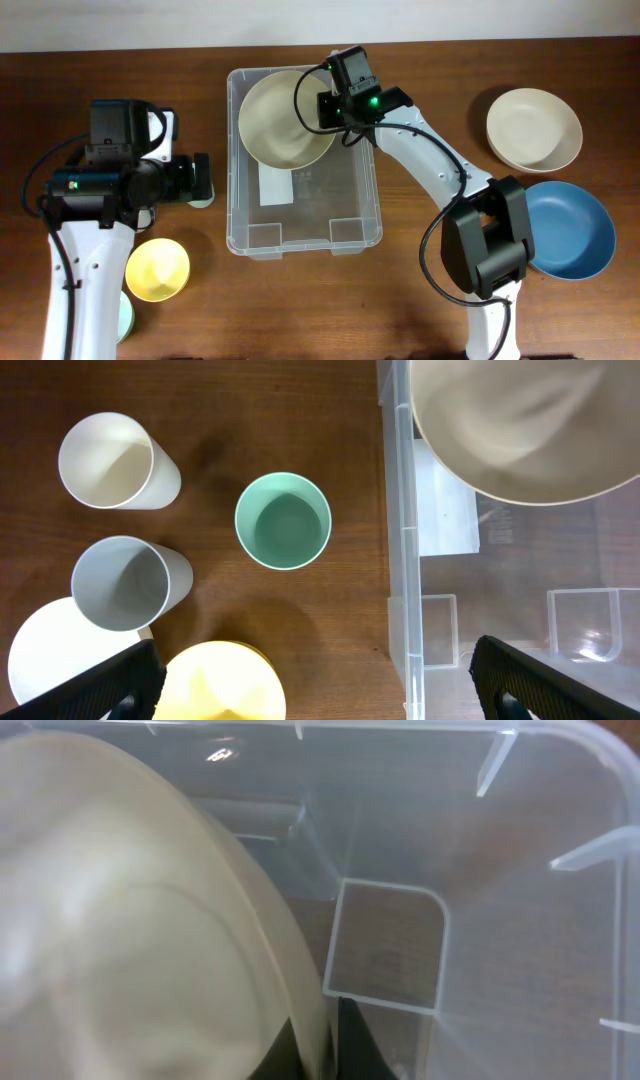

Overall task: Pack container
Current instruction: 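Lift the cream bowl and carry it over the clear bin, then lower the cream bowl into the bin and open the right gripper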

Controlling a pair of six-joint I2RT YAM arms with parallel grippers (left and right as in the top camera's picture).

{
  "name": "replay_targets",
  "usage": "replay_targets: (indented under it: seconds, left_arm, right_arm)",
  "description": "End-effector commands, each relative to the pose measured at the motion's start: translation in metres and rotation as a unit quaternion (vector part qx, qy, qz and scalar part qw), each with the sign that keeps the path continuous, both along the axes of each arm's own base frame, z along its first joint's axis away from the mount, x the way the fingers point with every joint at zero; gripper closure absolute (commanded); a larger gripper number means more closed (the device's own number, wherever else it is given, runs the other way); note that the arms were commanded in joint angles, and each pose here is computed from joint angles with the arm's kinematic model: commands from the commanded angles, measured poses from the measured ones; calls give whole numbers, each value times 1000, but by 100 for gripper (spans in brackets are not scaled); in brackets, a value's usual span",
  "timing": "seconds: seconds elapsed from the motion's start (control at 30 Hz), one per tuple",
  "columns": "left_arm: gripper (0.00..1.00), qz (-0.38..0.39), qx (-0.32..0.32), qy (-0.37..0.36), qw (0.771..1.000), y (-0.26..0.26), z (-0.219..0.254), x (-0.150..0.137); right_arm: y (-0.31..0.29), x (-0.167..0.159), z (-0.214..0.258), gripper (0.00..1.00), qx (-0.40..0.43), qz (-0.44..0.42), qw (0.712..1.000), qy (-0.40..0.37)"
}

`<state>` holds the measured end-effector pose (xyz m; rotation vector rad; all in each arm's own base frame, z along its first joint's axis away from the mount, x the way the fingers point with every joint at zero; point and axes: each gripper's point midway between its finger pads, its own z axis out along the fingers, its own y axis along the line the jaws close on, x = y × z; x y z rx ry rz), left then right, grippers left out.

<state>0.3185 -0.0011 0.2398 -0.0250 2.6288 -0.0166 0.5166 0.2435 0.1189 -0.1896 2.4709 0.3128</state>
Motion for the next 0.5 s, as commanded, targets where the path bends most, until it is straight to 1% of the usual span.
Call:
replay_targets:
  seconds: [0.0, 0.1, 0.2, 0.3, 0.47]
  left_arm:
    - [0, 9, 3, -9, 1000, 4, 6, 4]
    - [0, 9, 3, -9, 1000, 3, 6, 4]
    - [0, 9, 3, -9, 1000, 4, 6, 4]
    - [0, 9, 3, -9, 1000, 4, 6, 4]
    - [0, 9, 3, -9, 1000, 4, 6, 4]
  right_arm:
    - [8, 5, 11, 93, 7, -1, 1000, -14]
    - [8, 5, 11, 90, 7, -1, 1000, -15]
    - [8, 5, 11, 90, 7, -1, 1000, -15]
    - [7, 5, 11, 85, 7, -1, 1000, -14]
    - [7, 4, 10, 84, 6, -1, 1000, -13]
